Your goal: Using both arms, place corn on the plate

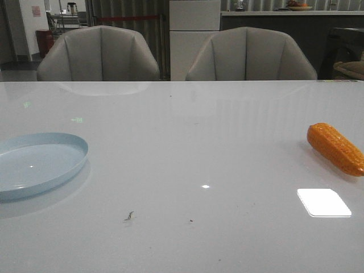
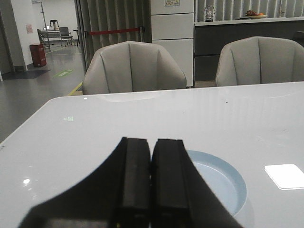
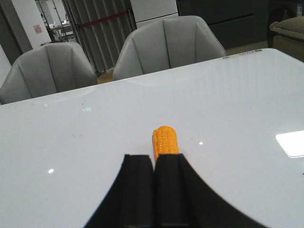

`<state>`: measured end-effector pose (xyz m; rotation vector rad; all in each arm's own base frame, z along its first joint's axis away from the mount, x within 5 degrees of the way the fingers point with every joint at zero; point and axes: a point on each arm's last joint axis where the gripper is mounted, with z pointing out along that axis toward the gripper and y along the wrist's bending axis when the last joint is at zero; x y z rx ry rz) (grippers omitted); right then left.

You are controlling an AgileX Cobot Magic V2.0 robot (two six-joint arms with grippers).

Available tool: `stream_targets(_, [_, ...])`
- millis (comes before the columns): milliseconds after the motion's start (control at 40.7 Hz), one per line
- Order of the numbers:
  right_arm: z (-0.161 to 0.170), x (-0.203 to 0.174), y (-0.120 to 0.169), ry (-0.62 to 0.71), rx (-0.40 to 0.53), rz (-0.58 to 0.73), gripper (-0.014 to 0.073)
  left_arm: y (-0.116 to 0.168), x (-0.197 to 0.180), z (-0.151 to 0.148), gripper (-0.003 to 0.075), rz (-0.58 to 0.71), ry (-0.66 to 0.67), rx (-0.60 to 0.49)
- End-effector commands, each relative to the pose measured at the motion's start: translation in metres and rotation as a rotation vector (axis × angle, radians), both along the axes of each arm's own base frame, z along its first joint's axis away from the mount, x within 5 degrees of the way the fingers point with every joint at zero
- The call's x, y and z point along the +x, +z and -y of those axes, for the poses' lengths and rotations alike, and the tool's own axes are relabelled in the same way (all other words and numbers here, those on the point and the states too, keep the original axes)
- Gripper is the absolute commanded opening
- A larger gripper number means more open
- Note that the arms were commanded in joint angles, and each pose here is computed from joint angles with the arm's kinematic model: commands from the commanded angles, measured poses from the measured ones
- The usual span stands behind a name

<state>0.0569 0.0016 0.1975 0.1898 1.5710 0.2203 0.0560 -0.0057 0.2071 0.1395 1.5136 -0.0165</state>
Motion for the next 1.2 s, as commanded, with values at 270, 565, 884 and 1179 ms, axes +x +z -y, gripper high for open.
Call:
stream_targets(270, [0.001,-0.004,0.016,-0.018,-0.002,0.129,0.0066,-0.005,0.000,0.000,0.0094,0.056,-0.001,-0.017])
stream_targets(565, [0.001,-0.004,0.016,-0.019,-0.002,0.130,0.0066,-0.005,0.000,0.000,0.0094,0.056,-0.001,-0.017])
stream_targets(884, [0.002,-0.004,0.017,-0.021,-0.002,0.144,0.0066,-0.004,0.000,0.000,0.0094,0.055,-0.003,-0.094])
stream_targets(1179, [0.003,-0.006,0.029,-0.035,0.001,0.255,0.0066,0.019,-0.005,-0.001,0.0094,0.266,0.000,-0.059])
